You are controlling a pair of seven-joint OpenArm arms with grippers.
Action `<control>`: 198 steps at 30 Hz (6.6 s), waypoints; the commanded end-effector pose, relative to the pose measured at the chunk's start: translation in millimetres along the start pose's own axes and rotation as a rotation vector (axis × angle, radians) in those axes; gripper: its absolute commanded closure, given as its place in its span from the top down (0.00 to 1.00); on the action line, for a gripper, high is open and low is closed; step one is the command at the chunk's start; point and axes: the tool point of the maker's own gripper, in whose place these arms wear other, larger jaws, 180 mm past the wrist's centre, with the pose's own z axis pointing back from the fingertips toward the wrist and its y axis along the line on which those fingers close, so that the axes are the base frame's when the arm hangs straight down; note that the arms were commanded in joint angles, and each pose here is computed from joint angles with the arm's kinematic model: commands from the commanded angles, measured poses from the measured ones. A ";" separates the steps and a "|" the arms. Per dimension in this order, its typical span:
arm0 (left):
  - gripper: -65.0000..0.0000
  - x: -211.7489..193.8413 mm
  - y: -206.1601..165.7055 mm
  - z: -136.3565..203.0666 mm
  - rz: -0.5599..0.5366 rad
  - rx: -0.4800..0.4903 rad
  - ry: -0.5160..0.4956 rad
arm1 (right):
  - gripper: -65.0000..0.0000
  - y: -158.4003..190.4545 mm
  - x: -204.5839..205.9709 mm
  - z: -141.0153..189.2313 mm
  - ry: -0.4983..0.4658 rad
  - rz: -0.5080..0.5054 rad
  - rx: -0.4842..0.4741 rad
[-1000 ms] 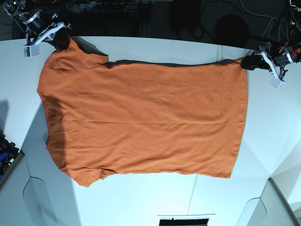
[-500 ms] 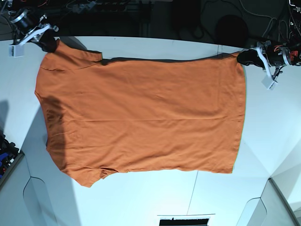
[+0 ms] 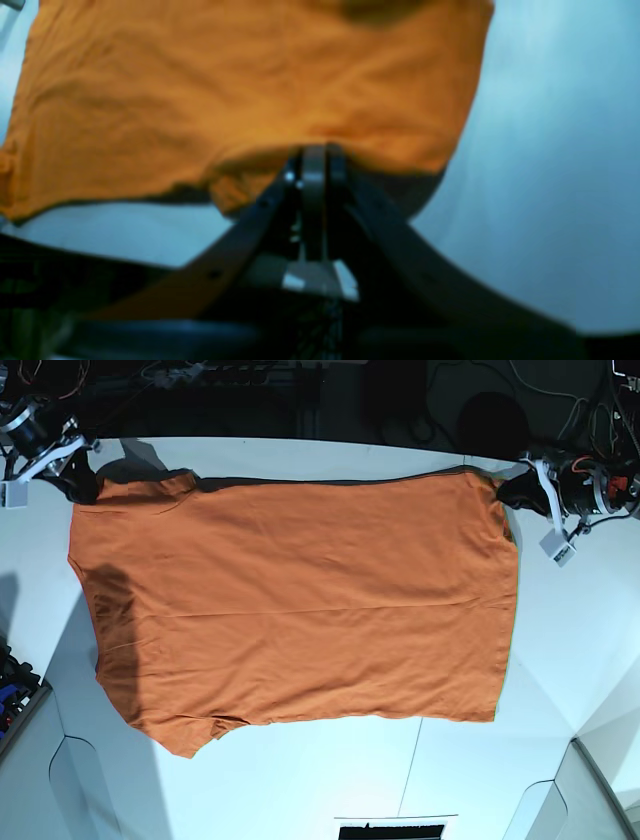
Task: Layout the t-shirt on the table in an organized manner, then fold the t-shirt properly
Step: 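Lift the held edge and fold it over toward the hem with both grippers, then regrasp the folded edge with both grippers and pull it taut, then release the folded edge with both grippers and withdraw them, then move both grippers down to the shirt's hem-side corners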
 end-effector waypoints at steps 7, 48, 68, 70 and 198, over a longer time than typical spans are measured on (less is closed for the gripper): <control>0.00 36.8 20.9 25.1 -0.078 0.062 -0.065 | 0.00 3.4 34.3 -4.3 -0.089 0.054 0.011; 0.52 99.9 103.3 8.2 0.075 0.128 -0.134 | 0.57 -11.0 82.8 -104.1 -0.064 0.004 0.033; 0.52 78.6 100.3 26.4 0.196 0.060 -0.171 | 0.57 -72.9 31.4 -44.0 -0.040 -0.141 -0.128; 0.52 73.6 97.0 19.6 0.206 0.049 -0.161 | 0.57 -71.4 28.4 -45.7 -0.038 -0.148 -0.123; 0.54 77.4 50.9 62.1 -0.001 0.088 -0.210 | 0.43 -65.5 212.4 -163.5 -0.121 0.037 -0.117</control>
